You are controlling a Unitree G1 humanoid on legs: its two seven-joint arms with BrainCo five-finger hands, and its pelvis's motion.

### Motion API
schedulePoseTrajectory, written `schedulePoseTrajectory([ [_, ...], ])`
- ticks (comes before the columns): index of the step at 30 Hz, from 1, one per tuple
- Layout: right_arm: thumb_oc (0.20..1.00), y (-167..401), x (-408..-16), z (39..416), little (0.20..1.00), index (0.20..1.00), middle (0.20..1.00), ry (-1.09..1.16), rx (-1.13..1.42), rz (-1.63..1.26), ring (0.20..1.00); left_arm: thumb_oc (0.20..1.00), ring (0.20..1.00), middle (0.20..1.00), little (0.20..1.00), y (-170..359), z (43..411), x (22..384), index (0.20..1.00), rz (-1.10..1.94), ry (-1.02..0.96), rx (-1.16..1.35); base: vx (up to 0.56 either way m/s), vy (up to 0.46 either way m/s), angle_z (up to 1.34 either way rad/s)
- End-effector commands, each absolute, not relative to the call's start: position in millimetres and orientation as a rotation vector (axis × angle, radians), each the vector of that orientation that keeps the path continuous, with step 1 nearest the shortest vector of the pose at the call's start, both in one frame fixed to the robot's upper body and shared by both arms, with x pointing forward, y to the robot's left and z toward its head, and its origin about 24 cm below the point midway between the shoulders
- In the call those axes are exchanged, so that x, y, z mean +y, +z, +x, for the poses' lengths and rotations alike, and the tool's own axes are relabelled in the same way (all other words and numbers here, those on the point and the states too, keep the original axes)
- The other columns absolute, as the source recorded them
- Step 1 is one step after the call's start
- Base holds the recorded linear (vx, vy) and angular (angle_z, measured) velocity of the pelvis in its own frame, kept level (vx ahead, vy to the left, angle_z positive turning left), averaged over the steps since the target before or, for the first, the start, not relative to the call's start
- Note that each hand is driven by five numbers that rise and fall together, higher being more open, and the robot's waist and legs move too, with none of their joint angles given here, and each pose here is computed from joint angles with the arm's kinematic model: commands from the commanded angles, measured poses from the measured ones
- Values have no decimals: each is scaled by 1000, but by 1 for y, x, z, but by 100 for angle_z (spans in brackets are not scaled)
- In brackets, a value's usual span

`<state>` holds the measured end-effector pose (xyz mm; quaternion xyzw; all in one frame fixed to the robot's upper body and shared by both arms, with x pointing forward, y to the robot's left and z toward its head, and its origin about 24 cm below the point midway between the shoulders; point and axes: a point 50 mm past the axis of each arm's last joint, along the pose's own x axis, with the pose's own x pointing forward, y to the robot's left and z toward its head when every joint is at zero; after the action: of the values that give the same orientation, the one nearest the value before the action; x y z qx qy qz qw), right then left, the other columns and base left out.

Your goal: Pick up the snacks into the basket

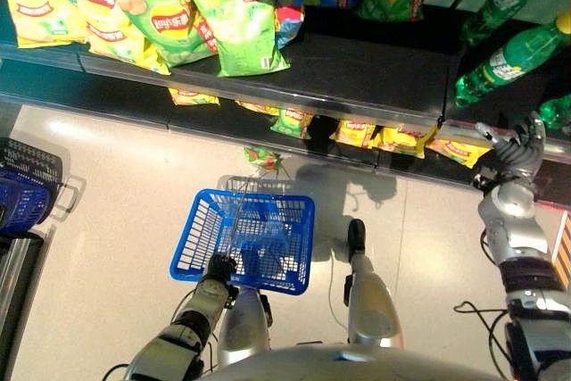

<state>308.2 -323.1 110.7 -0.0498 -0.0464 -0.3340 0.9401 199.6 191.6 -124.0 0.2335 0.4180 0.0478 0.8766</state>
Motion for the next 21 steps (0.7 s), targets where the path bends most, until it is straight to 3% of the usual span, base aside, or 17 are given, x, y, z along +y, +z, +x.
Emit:
schedulePoseTrajectory([
  [1,1000,149,-319,327,1000,1000,1000,-638,-202,-89,1000,200,200,200,200,-126,193,208,200,559,134,909,-45,12,-6],
  [12,1000,230,-324,355,1000,1000,1000,-642,-328,-115,1000,200,200,200,200,-101,225,203,200,655,124,725,-44,6,0],
  [21,1000,263,-331,366,1000,1000,1000,-677,-312,-138,1000,200,200,200,200,-96,229,206,200,607,171,700,-5,19,10],
])
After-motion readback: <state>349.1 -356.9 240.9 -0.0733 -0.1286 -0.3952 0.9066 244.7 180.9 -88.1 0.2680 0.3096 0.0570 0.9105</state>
